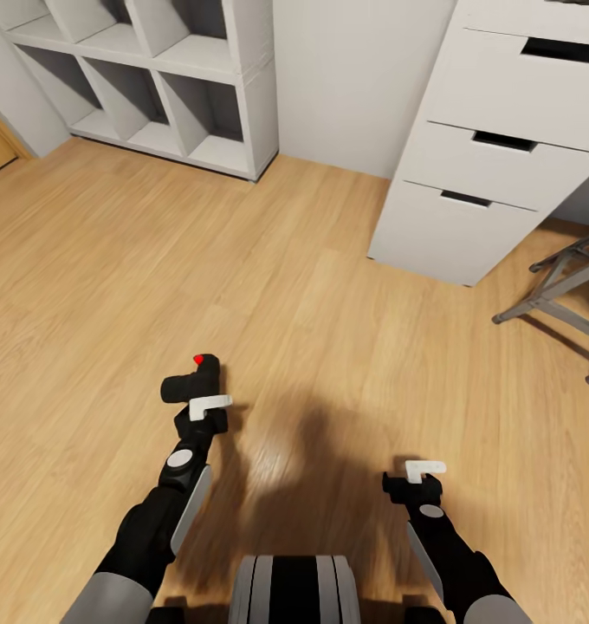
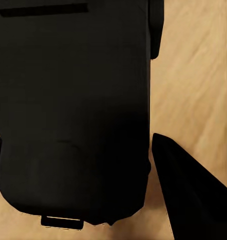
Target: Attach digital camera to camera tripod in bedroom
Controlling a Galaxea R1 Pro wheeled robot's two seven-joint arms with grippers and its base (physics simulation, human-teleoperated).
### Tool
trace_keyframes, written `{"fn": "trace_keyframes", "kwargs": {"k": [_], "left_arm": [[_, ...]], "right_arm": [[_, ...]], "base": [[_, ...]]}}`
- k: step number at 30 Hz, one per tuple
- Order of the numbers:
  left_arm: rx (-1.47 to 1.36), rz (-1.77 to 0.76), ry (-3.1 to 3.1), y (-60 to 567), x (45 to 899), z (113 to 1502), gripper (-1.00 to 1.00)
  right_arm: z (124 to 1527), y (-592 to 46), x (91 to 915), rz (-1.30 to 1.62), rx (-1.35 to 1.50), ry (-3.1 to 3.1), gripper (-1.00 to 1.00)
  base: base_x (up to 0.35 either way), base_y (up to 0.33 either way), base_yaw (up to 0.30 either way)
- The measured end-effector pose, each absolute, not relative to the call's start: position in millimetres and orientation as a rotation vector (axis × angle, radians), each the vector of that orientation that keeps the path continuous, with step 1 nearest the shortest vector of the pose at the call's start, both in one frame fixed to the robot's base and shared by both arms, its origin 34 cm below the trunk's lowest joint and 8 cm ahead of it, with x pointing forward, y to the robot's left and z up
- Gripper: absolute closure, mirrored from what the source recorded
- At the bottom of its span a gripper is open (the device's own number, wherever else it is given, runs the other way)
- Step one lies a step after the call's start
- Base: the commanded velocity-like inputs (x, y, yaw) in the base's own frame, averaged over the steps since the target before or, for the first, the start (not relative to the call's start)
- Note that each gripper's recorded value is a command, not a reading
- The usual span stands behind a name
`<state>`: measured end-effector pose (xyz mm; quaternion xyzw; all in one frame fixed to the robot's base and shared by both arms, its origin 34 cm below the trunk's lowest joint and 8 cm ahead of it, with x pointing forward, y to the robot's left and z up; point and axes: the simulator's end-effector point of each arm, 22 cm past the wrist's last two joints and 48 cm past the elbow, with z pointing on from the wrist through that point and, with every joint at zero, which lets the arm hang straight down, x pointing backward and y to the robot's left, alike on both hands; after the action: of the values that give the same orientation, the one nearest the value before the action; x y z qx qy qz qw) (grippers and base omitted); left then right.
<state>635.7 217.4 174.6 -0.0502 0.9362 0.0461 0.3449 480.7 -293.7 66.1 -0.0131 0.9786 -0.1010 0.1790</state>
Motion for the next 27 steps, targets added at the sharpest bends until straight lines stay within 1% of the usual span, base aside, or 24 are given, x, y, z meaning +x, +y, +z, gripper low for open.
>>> {"fn": "trace_keyframes", "kwargs": {"k": [4,10,15,18,22,27], "left_arm": [[-0.106,0.095,2.428,209,640,184,1.0],[-0.006,0.019,2.422,174,645,201,1.0],[0.05,-0.086,2.393,156,653,217,1.0],[0.08,-0.211,2.38,147,654,226,1.0],[0.078,-0.477,2.351,135,652,243,1.0],[0.026,-0.709,2.298,144,653,269,1.0]], "right_arm": [[73,-293,487,-0.284,-0.034,2.751,-1.0],[84,-293,497,-0.282,-0.031,2.727,-1.0],[93,-293,506,-0.281,-0.028,2.706,-1.0],[98,-293,511,-0.28,-0.027,2.694,-1.0],[106,-293,517,-0.279,-0.024,2.678,-1.0],[115,-292,525,-0.276,-0.021,2.658,-1.0]], "base": [[0.0,0.0,0.0],[0.0,0.0,0.0],[0.0,0.0,0.0],[0.0,0.0,0.0],[0.0,0.0,0.0],[0.0,0.0,0.0]]}}
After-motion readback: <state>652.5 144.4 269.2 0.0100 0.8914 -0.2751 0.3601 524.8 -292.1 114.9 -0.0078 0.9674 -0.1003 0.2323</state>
